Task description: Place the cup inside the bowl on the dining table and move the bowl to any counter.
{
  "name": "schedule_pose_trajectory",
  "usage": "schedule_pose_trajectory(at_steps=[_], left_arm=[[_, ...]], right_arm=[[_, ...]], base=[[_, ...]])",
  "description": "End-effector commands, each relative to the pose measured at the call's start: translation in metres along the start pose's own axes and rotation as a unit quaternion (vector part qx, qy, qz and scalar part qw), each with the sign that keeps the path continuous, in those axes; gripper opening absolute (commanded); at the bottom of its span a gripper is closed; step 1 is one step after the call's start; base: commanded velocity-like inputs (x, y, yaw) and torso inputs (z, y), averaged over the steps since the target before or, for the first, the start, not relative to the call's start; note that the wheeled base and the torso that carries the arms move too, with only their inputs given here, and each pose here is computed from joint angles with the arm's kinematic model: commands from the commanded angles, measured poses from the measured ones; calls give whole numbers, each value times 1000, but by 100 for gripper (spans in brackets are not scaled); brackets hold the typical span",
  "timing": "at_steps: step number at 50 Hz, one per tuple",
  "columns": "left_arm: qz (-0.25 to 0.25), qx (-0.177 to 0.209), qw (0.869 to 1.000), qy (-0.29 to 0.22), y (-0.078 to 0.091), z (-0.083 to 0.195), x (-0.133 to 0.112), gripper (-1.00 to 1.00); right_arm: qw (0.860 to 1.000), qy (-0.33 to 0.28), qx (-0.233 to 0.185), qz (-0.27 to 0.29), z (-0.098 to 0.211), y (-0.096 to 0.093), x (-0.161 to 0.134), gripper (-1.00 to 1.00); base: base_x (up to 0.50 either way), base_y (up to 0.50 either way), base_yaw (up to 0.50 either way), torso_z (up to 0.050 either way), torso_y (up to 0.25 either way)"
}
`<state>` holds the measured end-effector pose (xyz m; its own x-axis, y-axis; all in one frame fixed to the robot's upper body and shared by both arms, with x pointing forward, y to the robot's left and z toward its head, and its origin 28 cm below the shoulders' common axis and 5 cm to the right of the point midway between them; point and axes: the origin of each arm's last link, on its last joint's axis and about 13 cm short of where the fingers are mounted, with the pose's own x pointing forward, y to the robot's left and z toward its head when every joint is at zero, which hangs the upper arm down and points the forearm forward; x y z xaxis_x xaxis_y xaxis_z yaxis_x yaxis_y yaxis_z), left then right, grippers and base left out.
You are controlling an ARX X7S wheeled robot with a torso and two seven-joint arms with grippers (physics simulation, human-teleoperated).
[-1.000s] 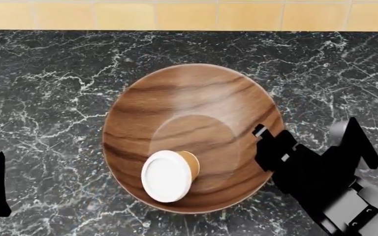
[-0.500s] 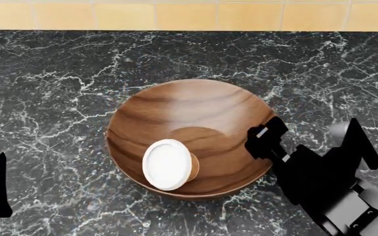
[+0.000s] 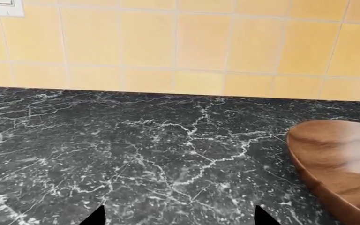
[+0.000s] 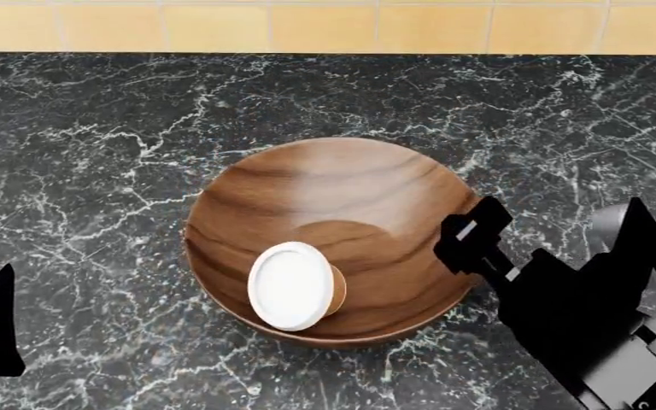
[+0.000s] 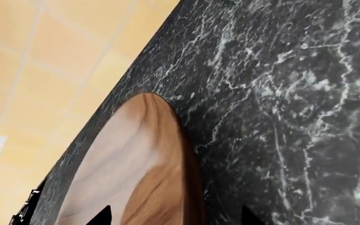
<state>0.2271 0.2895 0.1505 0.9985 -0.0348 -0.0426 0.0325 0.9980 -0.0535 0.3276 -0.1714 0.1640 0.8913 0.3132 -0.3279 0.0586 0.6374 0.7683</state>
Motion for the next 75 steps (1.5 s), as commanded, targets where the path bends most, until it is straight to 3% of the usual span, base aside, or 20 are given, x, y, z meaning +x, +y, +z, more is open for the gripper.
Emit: schedule_pose_trajectory(at_steps=[1,20,23,25,28,29,33,35,36,37,40,43,46,56,58,61,75], left_arm=[[-2,0,1000,-1,1,2,0,100],[-4,2,1000,-2,0,3,1,100],[-4,1,1000,-2,0,3,2,100],[-3,1,1000,-2,0,2,1,100],[-3,1,1000,-3,0,4,0,100],[-3,1,1000,-3,0,4,1,100],[-2,3,1000,-4,0,7,1,100],[-4,7,1000,-4,-1,10,2,100],[-6,11,1000,-6,-1,14,2,100],[-7,14,1000,-9,-2,19,3,100],[-9,23,1000,-13,-5,31,5,100],[-4,32,999,-7,-10,41,6,100],[-8,30,999,-11,-15,50,6,100],[-10,33,999,-20,-21,83,11,100],[-11,39,999,-19,-22,89,13,100],[-11,45,998,-36,-22,108,19,100],[-15,48,997,-58,-26,136,36,100]], right_arm=[[999,-31,-31,-13,9,5,-16,100],[991,-84,-101,1,21,26,-33,100],[986,-99,-135,-2,23,29,-35,100],[978,-106,-178,-6,22,30,-36,100],[952,-137,-274,-9,19,32,-39,100],[948,-143,-283,-5,19,33,-40,100],[896,-206,-393,-5,20,37,-46,100],[883,-214,-418,-6,18,37,-50,100],[881,-214,-421,-4,18,37,-51,100],[893,-208,-399,11,17,37,-52,100],[888,-218,-406,11,18,38,-55,100],[867,-242,-435,1,23,45,-62,100],[863,-238,-445,7,23,46,-63,100],[869,-236,-433,35,23,59,-68,100],[876,-239,-415,50,26,64,-69,100],[870,-255,-419,50,35,72,-72,100],[856,-289,-426,48,64,99,-73,100]], base=[[0,0,0,0,0],[0,0,0,0,0],[0,0,0,0,0],[0,0,0,0,0],[0,0,0,0,0],[0,0,0,0,0],[0,0,0,0,0],[0,0,0,0,0],[0,0,0,0,0],[0,0,0,0,0],[0,0,0,0,0],[0,0,0,0,0],[0,0,0,0,0],[0,0,0,0,0],[0,0,0,0,0],[0,0,0,0,0],[0,0,0,0,0]])
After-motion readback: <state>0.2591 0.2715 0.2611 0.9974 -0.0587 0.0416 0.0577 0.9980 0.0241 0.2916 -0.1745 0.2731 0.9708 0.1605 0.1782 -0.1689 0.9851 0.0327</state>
